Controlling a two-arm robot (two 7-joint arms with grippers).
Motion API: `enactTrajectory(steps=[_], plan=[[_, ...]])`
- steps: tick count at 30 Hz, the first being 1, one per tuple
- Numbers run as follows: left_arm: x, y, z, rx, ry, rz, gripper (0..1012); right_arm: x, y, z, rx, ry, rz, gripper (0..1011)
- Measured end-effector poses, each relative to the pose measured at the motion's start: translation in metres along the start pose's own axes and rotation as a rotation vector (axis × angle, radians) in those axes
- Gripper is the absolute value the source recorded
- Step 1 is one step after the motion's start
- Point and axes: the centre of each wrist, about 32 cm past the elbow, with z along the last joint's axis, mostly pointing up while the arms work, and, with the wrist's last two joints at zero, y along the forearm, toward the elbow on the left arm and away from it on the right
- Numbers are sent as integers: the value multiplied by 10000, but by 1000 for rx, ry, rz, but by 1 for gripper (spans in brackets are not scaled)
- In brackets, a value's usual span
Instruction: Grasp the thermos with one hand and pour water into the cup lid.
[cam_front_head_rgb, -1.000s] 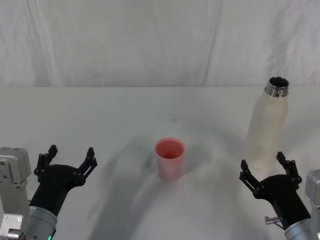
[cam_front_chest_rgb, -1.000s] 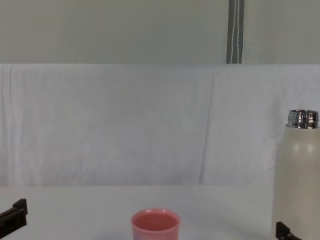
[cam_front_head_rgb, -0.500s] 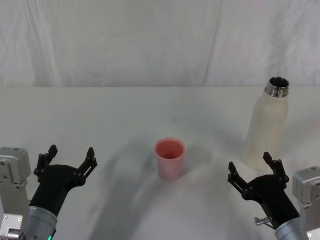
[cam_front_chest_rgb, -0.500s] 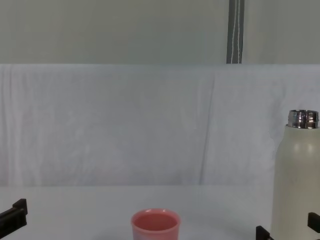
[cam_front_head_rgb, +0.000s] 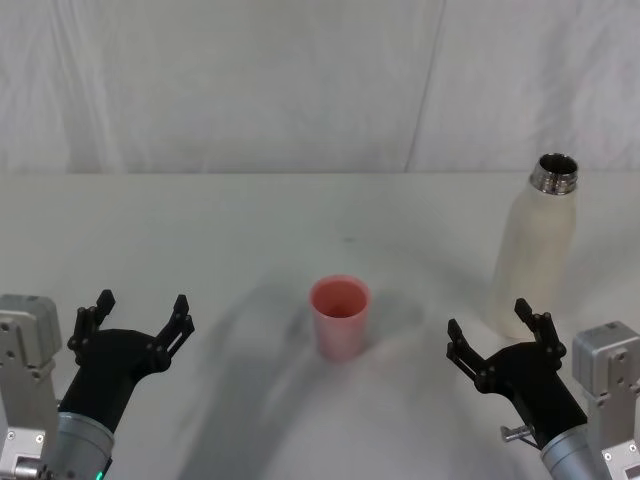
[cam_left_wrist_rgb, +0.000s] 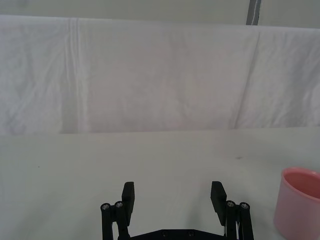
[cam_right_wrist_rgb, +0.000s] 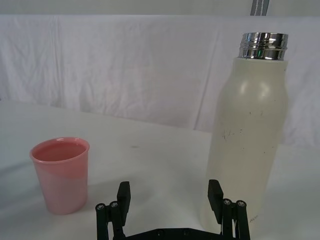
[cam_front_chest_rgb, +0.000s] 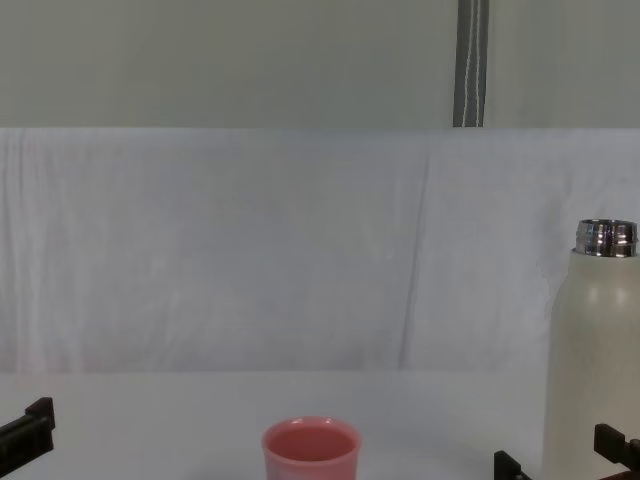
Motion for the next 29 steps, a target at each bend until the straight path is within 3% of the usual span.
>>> enactTrajectory(steps=[29], plan=[[0, 0, 0, 0, 0, 0, 1001, -1, 8, -4, -1, 2, 0, 1001]])
